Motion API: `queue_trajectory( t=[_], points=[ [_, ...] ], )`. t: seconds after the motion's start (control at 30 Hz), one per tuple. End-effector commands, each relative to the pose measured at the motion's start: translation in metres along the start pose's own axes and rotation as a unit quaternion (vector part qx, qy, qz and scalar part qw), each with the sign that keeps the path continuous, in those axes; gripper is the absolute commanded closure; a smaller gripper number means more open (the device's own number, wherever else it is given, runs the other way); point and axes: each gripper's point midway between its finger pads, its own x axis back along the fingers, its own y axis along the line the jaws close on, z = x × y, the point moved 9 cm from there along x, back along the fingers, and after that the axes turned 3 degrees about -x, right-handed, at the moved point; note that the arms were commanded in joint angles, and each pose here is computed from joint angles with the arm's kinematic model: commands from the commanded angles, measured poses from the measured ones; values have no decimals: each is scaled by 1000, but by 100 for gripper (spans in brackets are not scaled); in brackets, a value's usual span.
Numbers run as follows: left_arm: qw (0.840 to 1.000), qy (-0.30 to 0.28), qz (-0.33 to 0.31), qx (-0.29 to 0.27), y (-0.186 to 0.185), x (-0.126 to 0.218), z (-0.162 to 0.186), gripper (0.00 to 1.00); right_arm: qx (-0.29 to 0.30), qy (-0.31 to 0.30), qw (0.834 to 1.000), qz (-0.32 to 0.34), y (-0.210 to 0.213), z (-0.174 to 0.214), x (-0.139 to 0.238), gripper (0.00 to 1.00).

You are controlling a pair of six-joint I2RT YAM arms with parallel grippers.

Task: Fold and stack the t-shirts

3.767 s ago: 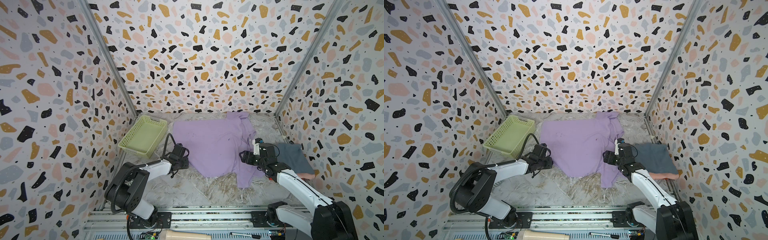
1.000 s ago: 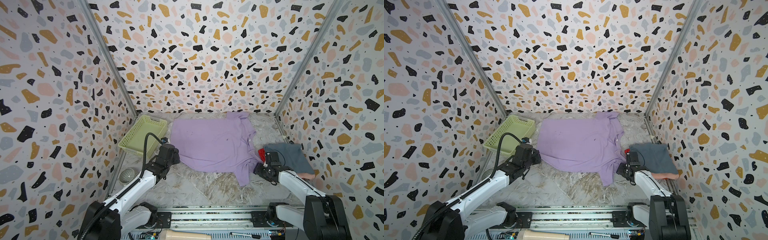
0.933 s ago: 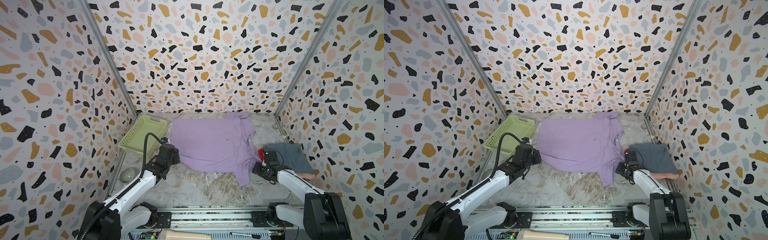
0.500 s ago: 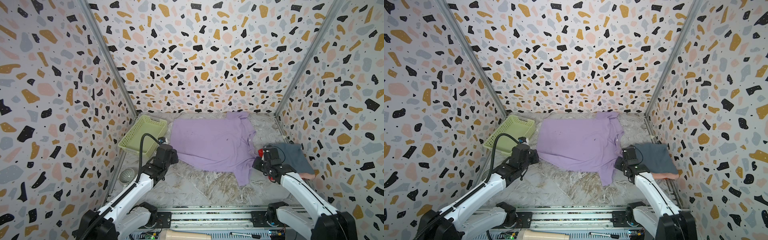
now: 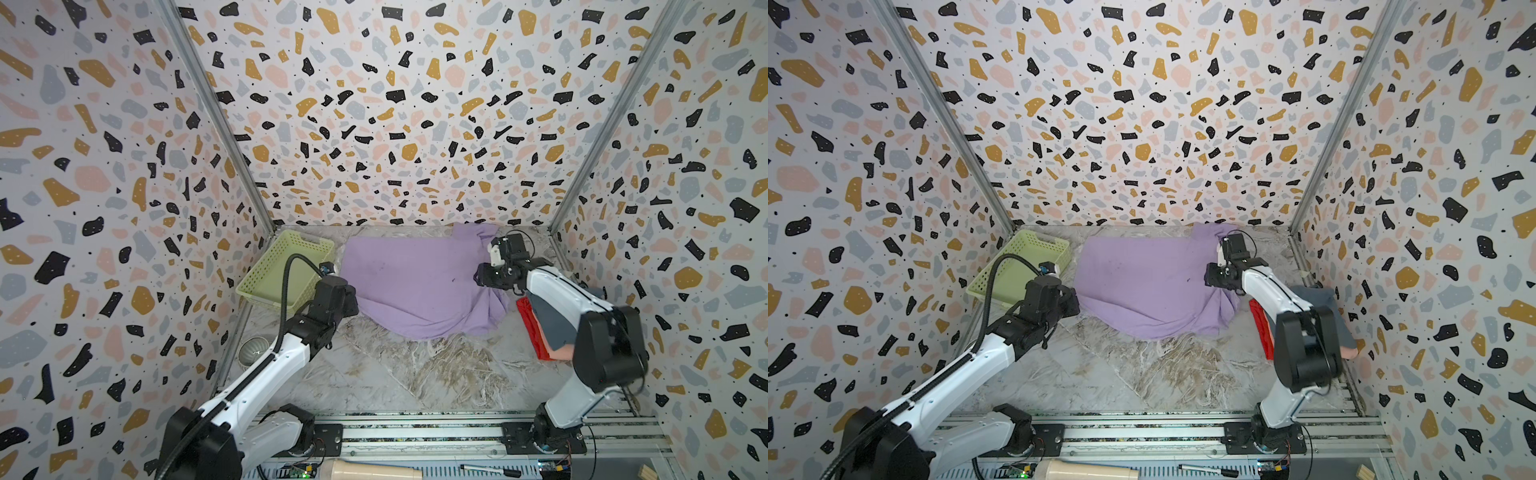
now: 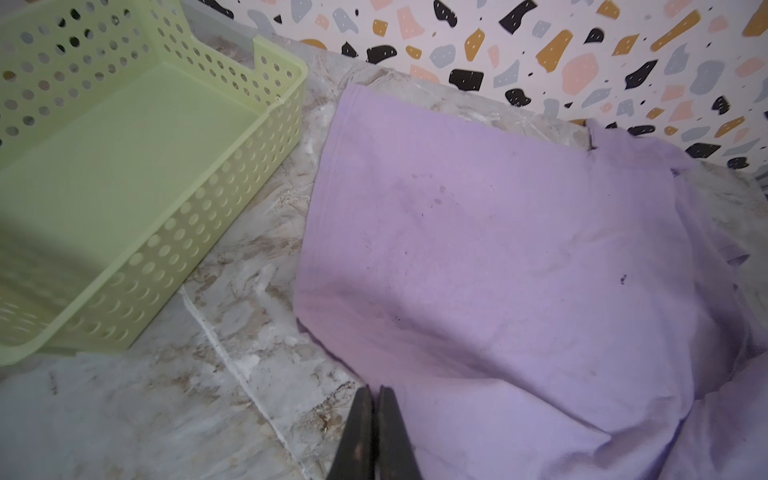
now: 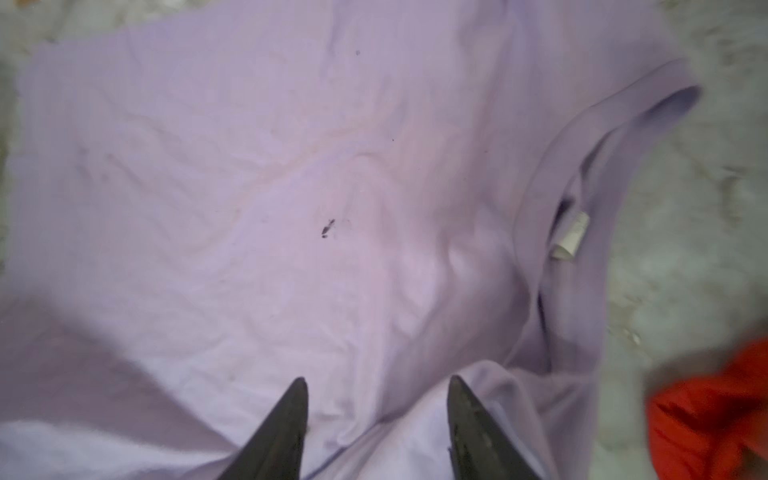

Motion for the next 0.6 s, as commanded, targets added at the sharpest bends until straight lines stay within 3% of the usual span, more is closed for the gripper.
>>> queue_trajectory(
  t=[0.0, 0.1, 0.33, 0.57],
  points=[
    [1000, -6, 15, -6, -8, -11, -11, 100, 48, -56, 997, -5, 12, -27, 31, 41],
    [1000, -1, 11, -4, -8, -18, -8, 100, 35, -64, 997, 12, -4, -18, 47, 41],
    [1000, 16, 5, -15, -7, -25, -2, 100, -26, -68, 997, 28, -48, 48, 80, 39],
    [999, 14, 28, -9, -12, -24, -6, 100, -66, -75, 995, -9, -84, 80, 76, 30]
  ],
)
